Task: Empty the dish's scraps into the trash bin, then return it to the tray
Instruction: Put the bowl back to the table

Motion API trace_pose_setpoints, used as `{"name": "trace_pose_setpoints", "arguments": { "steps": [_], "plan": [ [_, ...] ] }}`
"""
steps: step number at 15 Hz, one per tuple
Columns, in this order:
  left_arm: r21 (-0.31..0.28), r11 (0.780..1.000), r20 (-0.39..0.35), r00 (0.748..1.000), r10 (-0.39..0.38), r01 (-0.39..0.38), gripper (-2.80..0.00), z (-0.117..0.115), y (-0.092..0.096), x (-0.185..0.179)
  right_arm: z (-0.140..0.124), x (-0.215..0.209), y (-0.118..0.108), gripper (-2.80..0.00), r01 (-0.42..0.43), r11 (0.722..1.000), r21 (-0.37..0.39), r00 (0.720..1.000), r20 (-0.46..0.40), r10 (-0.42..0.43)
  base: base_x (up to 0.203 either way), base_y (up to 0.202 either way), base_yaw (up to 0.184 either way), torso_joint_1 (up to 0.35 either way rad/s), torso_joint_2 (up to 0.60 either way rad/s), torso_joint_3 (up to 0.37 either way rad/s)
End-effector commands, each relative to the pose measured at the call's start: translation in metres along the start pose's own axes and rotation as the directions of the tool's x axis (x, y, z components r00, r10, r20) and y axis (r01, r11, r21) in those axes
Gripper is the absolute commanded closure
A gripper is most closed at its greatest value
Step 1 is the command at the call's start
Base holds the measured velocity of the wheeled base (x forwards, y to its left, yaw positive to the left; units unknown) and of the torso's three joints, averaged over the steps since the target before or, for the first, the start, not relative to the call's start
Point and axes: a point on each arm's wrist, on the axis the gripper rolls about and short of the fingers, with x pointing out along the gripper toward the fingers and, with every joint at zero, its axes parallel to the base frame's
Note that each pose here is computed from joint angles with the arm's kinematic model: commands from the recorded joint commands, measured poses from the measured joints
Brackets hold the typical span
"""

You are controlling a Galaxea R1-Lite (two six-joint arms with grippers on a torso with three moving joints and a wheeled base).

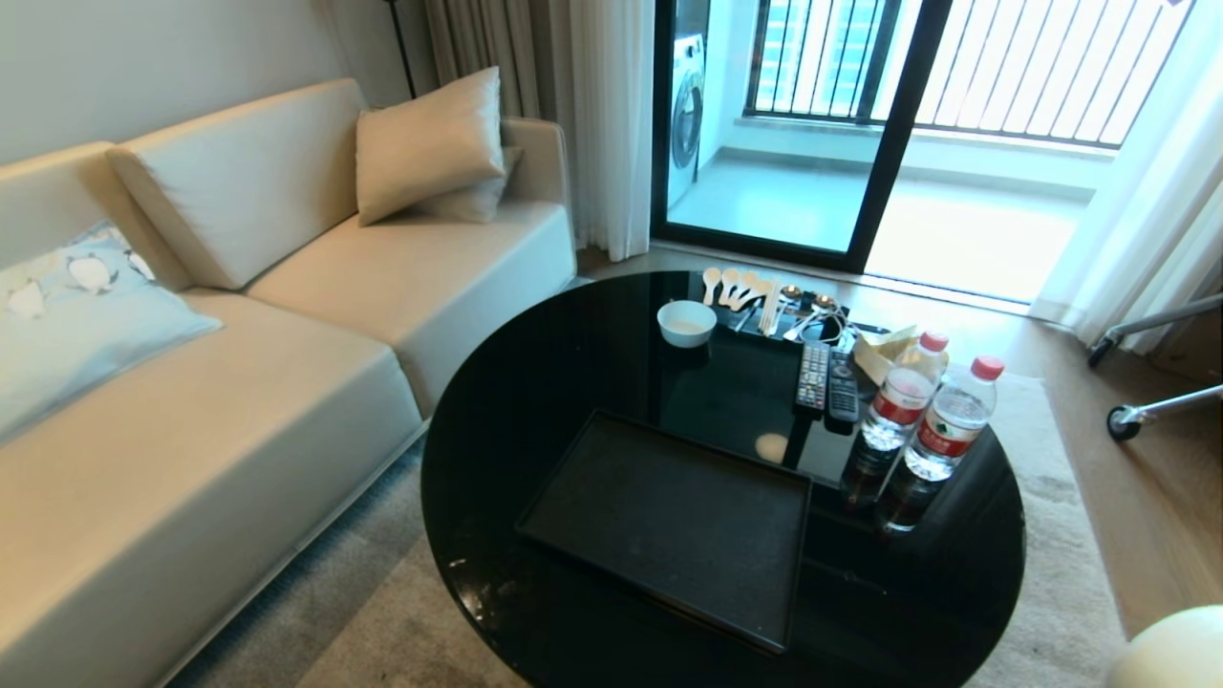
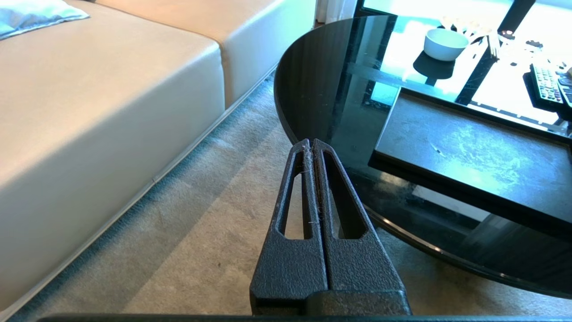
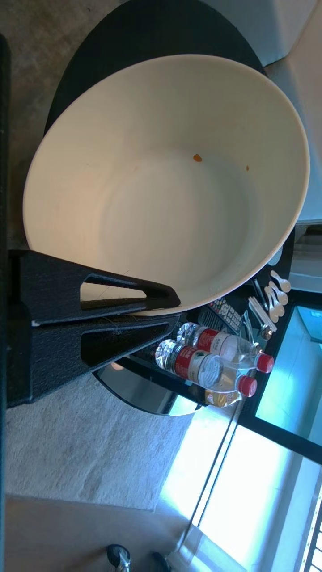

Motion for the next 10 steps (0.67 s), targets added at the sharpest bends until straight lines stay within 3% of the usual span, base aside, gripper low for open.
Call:
{"name": "trace_pose_setpoints", "arguments": {
  "steps": [1, 5, 10],
  "plan": [
    [-0.001, 1.0, 0.001, 1.0, 0.001, -0.001, 0.0, 0.0, 0.0, 0.0, 0.02, 0.019, -0.005, 0.0, -0.028, 1.0, -0.009, 0.996, -0.088, 0.028, 0.0, 0.0, 0.0, 0.0, 0.0, 0.0],
    [-0.001, 1.0, 0.001, 1.0, 0.001, -0.001, 0.0, 0.0, 0.0, 0.0, 0.05, 0.051, -0.012, 0.0, -0.153, 0.988, -0.029, 0.976, -0.165, 0.146, 0.0, 0.0, 0.0, 0.0, 0.0, 0.0],
    [-0.001, 1.0, 0.001, 1.0, 0.001, -0.001, 0.0, 0.0, 0.0, 0.0, 0.074, 0.123, -0.023, 0.0, -0.318, 0.948, -0.009, 0.91, -0.282, 0.303, 0.0, 0.0, 0.0, 0.0, 0.0, 0.0]
  ]
}}
